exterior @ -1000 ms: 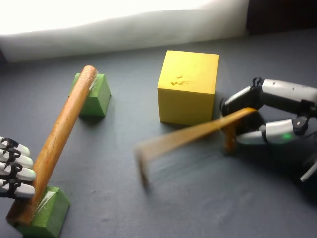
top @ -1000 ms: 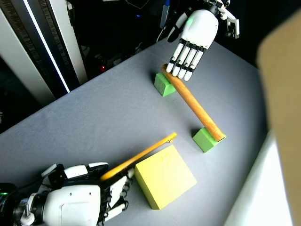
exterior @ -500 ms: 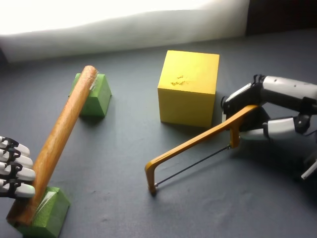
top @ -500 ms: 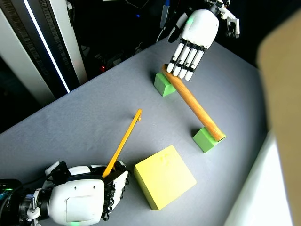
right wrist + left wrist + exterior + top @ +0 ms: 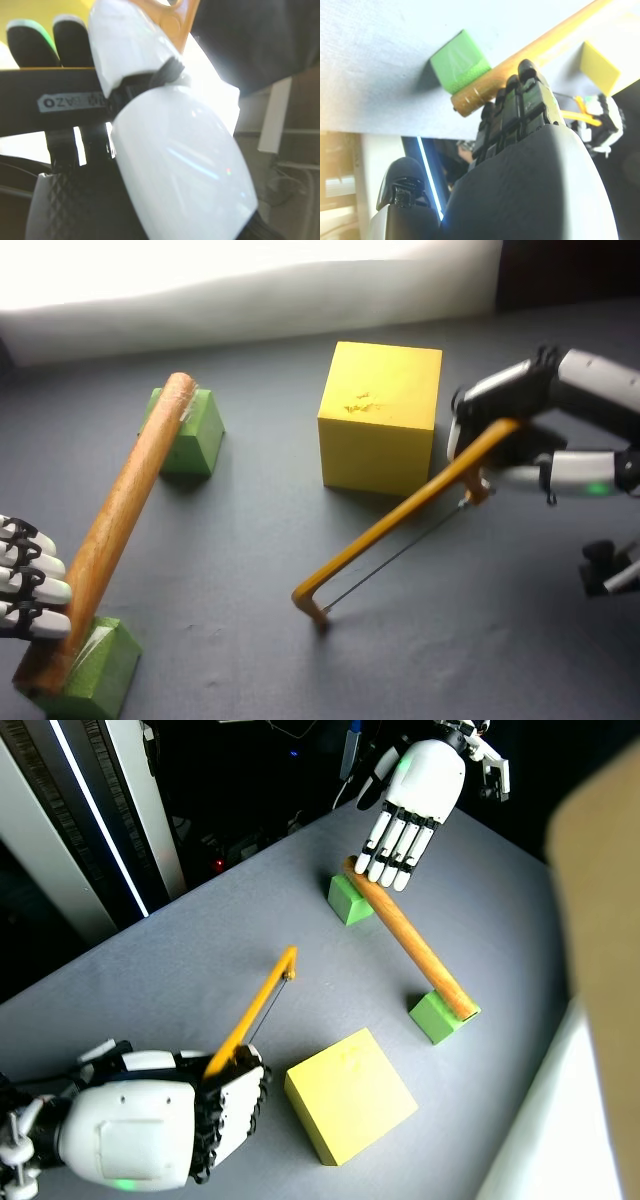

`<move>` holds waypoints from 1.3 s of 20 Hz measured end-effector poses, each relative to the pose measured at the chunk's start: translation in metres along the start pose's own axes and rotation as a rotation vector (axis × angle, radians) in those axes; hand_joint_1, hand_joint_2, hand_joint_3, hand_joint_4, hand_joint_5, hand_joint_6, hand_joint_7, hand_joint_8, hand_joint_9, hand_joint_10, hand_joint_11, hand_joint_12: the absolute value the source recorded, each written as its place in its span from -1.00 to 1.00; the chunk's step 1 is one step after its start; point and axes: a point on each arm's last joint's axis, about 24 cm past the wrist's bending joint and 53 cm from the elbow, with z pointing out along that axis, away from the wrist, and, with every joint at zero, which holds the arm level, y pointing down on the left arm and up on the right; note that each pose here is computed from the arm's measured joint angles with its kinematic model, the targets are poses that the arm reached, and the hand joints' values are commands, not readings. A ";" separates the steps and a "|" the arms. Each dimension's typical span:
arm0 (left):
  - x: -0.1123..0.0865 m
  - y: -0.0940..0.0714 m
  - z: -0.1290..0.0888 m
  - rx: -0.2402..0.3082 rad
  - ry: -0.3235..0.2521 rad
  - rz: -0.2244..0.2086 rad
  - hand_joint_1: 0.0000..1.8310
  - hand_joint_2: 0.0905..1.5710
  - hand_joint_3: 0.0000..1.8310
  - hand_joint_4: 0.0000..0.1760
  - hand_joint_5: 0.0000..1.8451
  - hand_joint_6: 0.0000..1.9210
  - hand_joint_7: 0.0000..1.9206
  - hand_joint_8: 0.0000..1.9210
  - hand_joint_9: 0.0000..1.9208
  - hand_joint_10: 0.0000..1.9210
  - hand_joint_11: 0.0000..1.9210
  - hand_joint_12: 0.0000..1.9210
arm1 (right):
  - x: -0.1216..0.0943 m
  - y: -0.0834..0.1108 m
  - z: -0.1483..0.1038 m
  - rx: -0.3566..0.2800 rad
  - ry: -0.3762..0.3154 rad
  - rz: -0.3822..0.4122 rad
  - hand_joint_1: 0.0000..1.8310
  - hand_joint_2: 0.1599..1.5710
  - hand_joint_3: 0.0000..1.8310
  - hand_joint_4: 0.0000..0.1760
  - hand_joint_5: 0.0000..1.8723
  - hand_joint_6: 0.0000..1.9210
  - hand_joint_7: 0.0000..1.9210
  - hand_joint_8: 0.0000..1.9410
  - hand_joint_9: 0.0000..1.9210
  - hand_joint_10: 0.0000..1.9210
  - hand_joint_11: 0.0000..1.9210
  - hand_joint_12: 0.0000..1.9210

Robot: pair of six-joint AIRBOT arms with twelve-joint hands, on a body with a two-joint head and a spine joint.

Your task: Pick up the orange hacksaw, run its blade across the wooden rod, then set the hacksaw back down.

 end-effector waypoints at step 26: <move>-0.003 0.000 0.000 -0.001 -0.010 0.005 -0.88 0.51 -1.00 -1.00 -0.96 -1.00 -0.96 -0.99 -0.95 -0.99 -1.00 -0.78 | -0.025 0.098 -0.037 -0.446 -0.577 0.131 0.50 0.40 -1.00 -1.00 -0.12 -0.02 -0.07 0.21 -0.05 0.37 -0.08 0.38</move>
